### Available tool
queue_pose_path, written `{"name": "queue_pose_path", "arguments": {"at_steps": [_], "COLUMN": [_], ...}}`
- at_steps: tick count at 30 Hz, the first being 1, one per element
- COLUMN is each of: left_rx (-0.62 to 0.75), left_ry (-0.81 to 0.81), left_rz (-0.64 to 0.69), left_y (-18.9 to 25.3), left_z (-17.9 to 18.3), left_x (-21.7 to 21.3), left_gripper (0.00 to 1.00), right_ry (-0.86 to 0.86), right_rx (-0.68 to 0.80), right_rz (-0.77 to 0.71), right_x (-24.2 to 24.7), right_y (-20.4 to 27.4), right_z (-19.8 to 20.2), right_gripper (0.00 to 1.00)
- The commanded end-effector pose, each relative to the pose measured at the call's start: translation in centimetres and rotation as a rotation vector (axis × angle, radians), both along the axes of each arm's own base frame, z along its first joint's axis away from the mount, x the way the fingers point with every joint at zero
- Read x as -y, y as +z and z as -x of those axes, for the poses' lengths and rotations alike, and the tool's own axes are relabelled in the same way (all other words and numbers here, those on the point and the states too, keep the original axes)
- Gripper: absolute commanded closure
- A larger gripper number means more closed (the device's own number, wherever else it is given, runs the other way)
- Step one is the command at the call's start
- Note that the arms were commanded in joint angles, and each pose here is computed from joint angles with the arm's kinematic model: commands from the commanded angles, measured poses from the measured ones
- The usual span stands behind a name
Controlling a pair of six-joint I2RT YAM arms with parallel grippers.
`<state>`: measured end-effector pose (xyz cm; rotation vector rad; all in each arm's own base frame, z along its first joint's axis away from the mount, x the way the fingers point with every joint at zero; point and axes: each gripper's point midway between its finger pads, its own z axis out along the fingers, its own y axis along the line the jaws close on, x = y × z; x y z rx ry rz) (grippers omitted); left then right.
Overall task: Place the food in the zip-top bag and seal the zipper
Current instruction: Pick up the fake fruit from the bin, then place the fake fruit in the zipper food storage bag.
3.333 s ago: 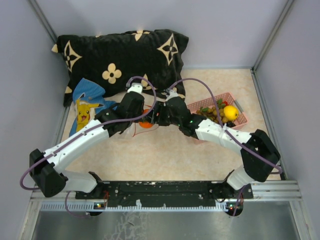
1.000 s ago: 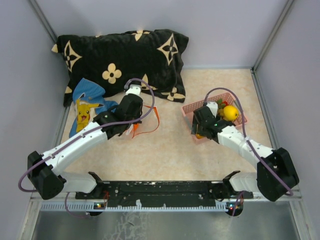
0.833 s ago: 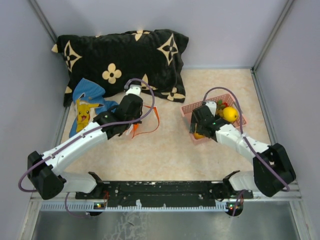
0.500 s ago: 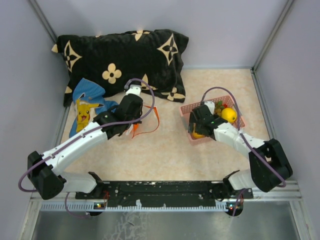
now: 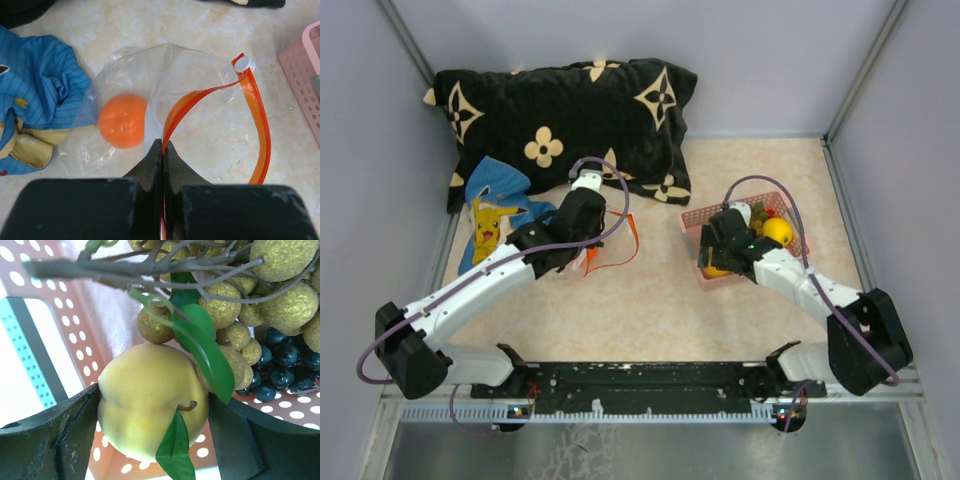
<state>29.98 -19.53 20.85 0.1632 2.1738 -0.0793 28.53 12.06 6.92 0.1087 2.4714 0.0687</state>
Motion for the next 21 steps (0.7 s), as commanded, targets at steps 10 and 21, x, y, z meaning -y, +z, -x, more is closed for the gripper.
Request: {"name": "queue_pose_path", "arguments": {"at_steps": [10, 21], "left_rx": [-0.006, -0.005], "left_ry": [-0.035, -0.060], "left_rz": [0.033, 0.052], "left_y": [0.5, 1.0], "left_z": [-0.3, -0.6], "left_x": [1.1, 2.1], "left_gripper": [1.00, 1.00], "right_ry": [0.045, 0.161], "right_rx": [0.137, 0.336], "right_rz": [-0.088, -0.212], "right_x": [-0.5, -2.9], "right_y": [6.5, 14.7], "right_z": [0.0, 0.1], "right_gripper": [0.40, 0.42]}}
